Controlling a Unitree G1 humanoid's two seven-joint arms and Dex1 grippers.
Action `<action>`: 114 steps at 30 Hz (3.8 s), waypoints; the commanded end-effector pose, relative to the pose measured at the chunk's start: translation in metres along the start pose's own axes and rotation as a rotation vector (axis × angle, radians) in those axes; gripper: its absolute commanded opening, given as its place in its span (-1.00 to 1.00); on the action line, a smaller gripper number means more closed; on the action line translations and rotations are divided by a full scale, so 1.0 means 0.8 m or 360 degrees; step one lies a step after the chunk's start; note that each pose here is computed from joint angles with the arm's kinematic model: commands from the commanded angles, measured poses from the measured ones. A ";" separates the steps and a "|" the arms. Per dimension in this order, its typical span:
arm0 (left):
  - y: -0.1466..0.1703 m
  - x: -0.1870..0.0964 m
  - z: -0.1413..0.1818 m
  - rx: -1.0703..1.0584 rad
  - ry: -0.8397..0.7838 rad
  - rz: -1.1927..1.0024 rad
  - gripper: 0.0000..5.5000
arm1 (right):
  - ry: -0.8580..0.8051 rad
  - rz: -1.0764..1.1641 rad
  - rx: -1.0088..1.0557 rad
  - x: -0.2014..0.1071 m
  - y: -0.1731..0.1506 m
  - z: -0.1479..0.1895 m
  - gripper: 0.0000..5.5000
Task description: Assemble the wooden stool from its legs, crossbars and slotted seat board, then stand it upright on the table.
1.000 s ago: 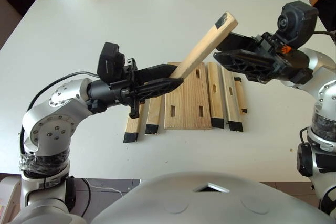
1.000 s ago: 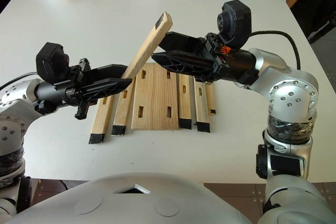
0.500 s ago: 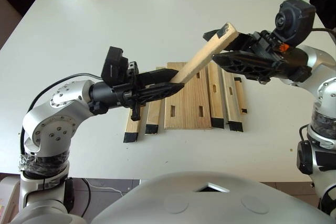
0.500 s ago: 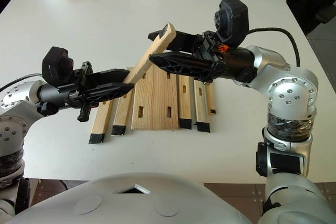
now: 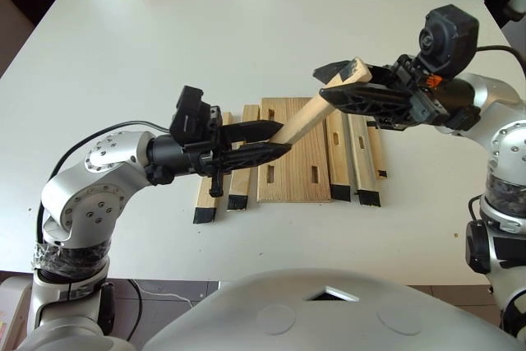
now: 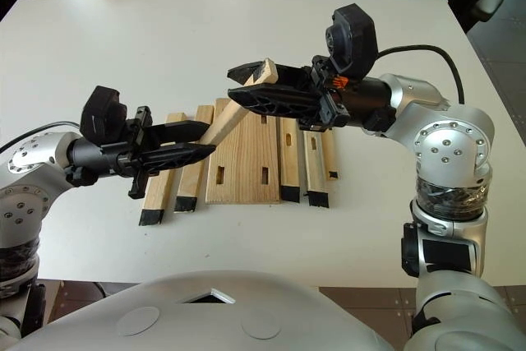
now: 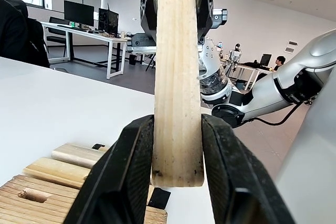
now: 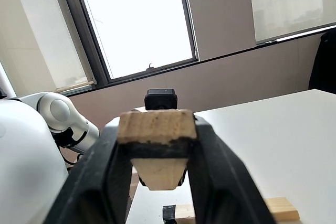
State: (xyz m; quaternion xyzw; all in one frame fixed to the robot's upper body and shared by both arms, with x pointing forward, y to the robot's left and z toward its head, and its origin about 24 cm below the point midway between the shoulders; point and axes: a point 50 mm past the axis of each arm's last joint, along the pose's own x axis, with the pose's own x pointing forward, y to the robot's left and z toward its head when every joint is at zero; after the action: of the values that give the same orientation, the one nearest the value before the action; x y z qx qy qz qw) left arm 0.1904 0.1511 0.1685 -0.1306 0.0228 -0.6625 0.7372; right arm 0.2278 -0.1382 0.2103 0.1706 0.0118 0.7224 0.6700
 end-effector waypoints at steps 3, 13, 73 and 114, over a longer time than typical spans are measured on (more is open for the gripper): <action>0.012 -0.008 0.015 -0.0006 -0.0100 0.0128 -0.53 | 0.0133 -0.0032 -0.0021 -0.012 -0.002 -0.009 -0.53; 0.029 -0.011 -0.009 0.0061 0.0083 0.0355 -0.01 | 0.0256 -0.0201 -0.0181 -0.030 -0.019 0.001 -0.53; 0.036 -0.023 -0.079 0.0078 0.0287 0.0586 0.06 | 0.1655 -0.0143 0.0044 -0.168 -0.087 -0.138 -0.53; 0.035 -0.028 -0.083 0.0099 0.0303 0.0635 0.06 | 0.0421 -0.0324 -0.0465 -0.058 -0.046 0.025 0.12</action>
State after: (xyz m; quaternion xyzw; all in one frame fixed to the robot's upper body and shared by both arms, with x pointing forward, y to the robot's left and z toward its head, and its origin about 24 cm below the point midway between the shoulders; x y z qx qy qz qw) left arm 0.1969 0.1648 0.0936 -0.0486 0.1003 -0.5171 0.8486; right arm 0.2675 -0.1955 0.2070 -0.0351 0.0285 0.6631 0.7472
